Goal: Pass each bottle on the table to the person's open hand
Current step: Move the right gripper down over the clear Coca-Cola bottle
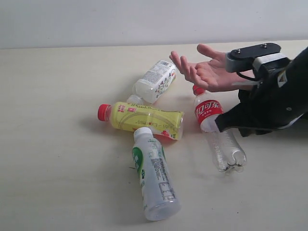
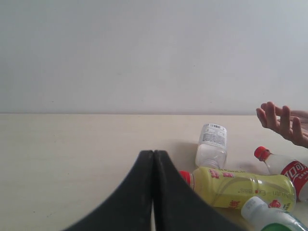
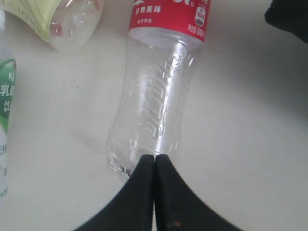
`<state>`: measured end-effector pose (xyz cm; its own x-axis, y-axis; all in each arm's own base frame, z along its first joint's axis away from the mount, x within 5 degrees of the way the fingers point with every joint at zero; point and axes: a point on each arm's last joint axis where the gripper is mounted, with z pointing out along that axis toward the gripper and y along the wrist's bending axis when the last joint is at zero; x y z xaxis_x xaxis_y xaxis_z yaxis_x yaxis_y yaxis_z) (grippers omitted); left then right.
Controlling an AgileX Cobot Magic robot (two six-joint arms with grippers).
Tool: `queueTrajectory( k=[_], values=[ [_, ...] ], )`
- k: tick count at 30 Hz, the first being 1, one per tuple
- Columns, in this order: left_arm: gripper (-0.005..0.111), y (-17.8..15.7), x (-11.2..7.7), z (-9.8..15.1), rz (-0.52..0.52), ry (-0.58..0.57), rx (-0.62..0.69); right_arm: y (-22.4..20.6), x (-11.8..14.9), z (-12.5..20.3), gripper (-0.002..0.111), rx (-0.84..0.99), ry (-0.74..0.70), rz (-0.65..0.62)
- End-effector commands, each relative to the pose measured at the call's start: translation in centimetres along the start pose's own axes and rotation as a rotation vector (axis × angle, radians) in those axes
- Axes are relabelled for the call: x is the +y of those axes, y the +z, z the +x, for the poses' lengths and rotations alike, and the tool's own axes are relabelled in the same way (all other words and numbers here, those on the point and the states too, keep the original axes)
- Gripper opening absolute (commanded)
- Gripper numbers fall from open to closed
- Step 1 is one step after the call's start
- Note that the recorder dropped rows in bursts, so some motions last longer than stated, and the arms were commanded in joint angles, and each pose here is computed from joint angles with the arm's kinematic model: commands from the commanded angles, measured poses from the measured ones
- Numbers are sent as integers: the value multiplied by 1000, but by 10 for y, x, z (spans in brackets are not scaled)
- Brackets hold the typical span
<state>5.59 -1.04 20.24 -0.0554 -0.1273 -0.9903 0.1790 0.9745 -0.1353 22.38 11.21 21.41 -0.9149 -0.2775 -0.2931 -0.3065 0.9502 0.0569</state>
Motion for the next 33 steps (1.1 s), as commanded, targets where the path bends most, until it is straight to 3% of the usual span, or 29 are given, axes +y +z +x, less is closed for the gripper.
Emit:
queueTrajectory(
  k=[1,14,22,30,33],
  values=[
    [0,0,0,-1,-3,6,-15,9,2,-13,0,19,27,12],
    [0,0,0,-1,-3,6,-15,-3,6,-24,0,44,42,-4],
    [0,0,0,-1,-3,6,-15,20,13,-30,26,112,91,-53],
    [0,0,0,-1,-3,6,-15,25,10,-31,29,133,60,-20],
    [0,0,0,-1,-3,10,-15,25,10,-33,41,102,73,-20]
  ],
)
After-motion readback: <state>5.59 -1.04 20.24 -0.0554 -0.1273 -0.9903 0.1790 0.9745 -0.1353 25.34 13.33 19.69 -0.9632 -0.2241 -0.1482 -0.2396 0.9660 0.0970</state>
